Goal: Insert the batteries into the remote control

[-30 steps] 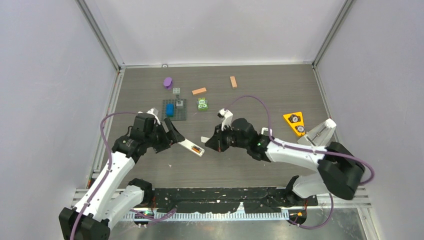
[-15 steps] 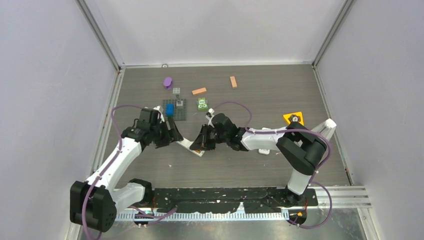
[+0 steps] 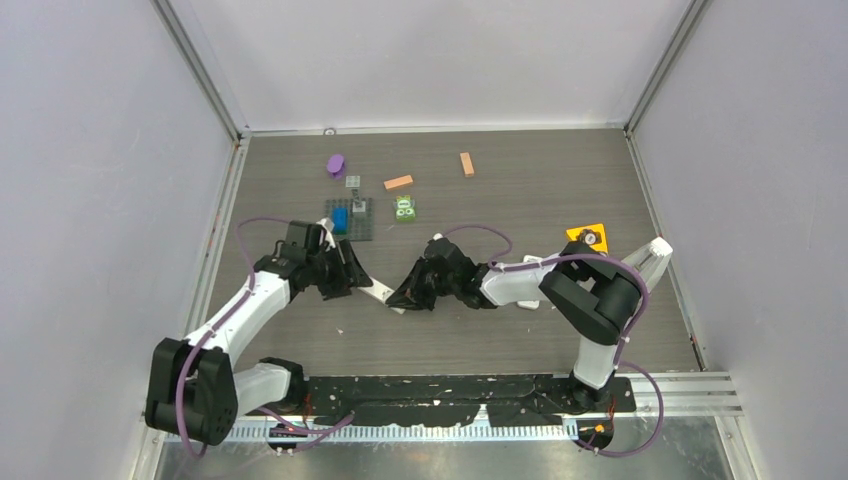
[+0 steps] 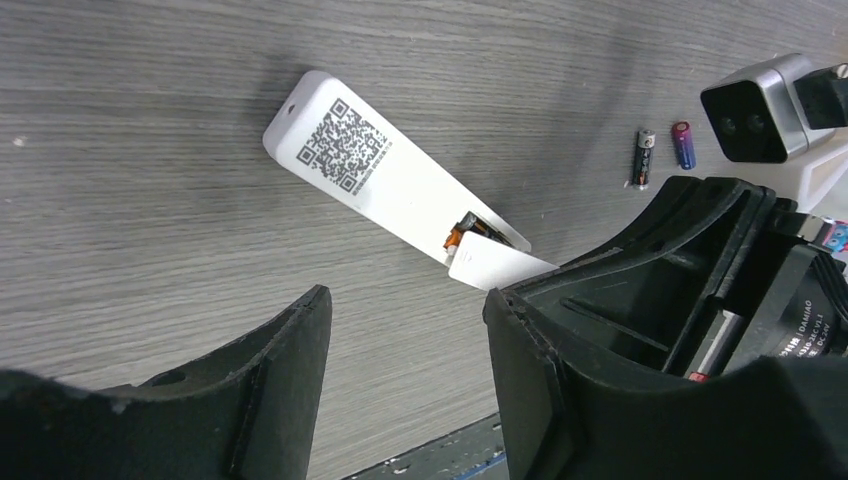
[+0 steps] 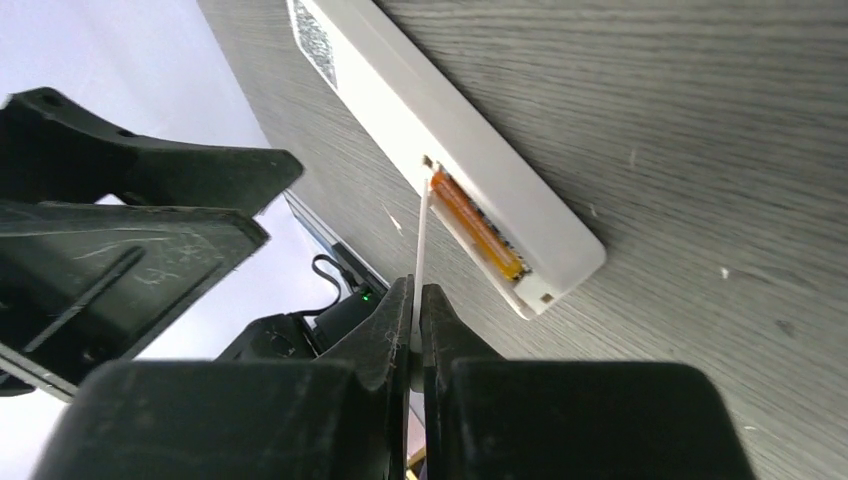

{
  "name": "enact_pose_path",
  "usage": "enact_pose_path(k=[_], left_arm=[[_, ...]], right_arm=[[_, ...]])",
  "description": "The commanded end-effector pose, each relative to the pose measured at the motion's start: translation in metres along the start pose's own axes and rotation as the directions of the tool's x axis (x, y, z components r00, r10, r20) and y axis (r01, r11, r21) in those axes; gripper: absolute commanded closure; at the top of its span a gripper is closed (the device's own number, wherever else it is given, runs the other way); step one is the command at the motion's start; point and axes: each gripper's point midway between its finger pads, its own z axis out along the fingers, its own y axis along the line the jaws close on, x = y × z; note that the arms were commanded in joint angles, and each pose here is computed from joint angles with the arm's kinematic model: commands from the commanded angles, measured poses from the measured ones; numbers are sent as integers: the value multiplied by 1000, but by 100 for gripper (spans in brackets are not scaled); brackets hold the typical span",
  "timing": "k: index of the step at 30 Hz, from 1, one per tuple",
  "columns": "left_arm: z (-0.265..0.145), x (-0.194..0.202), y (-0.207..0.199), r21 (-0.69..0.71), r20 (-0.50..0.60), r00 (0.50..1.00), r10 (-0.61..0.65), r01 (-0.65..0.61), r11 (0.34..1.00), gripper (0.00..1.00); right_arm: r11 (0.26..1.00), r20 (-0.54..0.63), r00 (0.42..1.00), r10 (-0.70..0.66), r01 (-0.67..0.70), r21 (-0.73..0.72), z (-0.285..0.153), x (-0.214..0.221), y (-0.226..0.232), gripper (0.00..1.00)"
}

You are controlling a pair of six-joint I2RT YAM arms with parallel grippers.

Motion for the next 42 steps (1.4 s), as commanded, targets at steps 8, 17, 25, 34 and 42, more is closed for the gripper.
enact_pose_path(k=[8,17,25,34,42], left_arm=[[10,-1,-9,70,-9,999,-40,41,997,43],[15,3,-5,62,-23,998,-57,58,996,44],[23,9,-6,81,-58,995,-87,91,993,46],[30,12,-5,84,-75,989,-125,131,988,48],[36,9,-3,69,-58,981,-188,191,979,50]], right_arm=[[996,46,997,62,-59,-74,9,-10,15,95],[996,41,995,86,-85,-14,12,-9,0,94],[991,48,991,123,-126,47,11,-8,-16,90],[987,91,985,147,-140,-78,9,-17,-3,90],[987,128,985,115,-98,-131,6,-23,7,91]])
